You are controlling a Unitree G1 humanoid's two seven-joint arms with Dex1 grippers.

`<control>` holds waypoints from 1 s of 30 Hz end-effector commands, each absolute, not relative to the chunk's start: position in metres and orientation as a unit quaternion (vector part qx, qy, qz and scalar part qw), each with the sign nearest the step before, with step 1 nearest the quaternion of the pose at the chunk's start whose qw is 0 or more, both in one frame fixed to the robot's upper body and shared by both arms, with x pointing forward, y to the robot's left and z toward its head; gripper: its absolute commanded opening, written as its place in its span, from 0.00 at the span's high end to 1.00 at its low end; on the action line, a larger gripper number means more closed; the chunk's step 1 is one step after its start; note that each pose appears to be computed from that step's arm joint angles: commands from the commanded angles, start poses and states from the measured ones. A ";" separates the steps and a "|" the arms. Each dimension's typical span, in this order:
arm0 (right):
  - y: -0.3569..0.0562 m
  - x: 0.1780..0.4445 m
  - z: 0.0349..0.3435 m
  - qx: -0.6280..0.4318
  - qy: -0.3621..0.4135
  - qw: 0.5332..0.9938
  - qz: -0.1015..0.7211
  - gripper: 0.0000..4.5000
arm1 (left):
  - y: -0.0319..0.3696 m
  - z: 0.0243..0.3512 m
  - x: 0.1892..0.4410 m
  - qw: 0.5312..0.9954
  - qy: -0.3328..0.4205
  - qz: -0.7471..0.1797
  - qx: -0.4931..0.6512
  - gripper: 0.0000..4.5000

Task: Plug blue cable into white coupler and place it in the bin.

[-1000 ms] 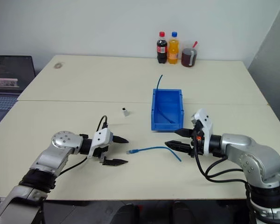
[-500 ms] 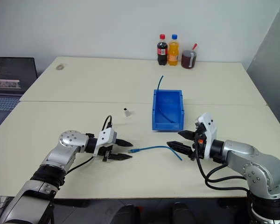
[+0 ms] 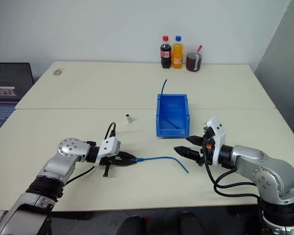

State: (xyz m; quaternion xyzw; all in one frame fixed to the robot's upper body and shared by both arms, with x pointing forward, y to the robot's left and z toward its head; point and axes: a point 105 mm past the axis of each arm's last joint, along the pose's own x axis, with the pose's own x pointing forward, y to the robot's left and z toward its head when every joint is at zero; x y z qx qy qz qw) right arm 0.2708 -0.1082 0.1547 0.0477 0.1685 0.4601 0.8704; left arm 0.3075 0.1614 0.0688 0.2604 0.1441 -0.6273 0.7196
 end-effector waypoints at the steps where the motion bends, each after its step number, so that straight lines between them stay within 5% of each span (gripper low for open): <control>1: -0.103 0.270 0.167 0.061 0.139 0.872 0.466 0.15 | 0.160 0.072 0.317 0.770 0.192 -0.580 0.183 0.94; 4: -0.100 0.269 0.170 0.086 0.135 0.868 0.470 0.15 | 0.128 0.121 0.329 0.806 0.167 -0.567 0.035 0.94; 10: -0.092 0.255 0.183 0.191 0.154 0.810 0.533 0.15 | 0.082 0.173 0.289 0.746 0.154 -0.640 -0.103 0.94; 30: -0.069 0.259 0.188 0.289 0.180 0.764 0.548 0.19 | 0.063 0.179 0.273 0.736 0.151 -0.642 -0.152 0.94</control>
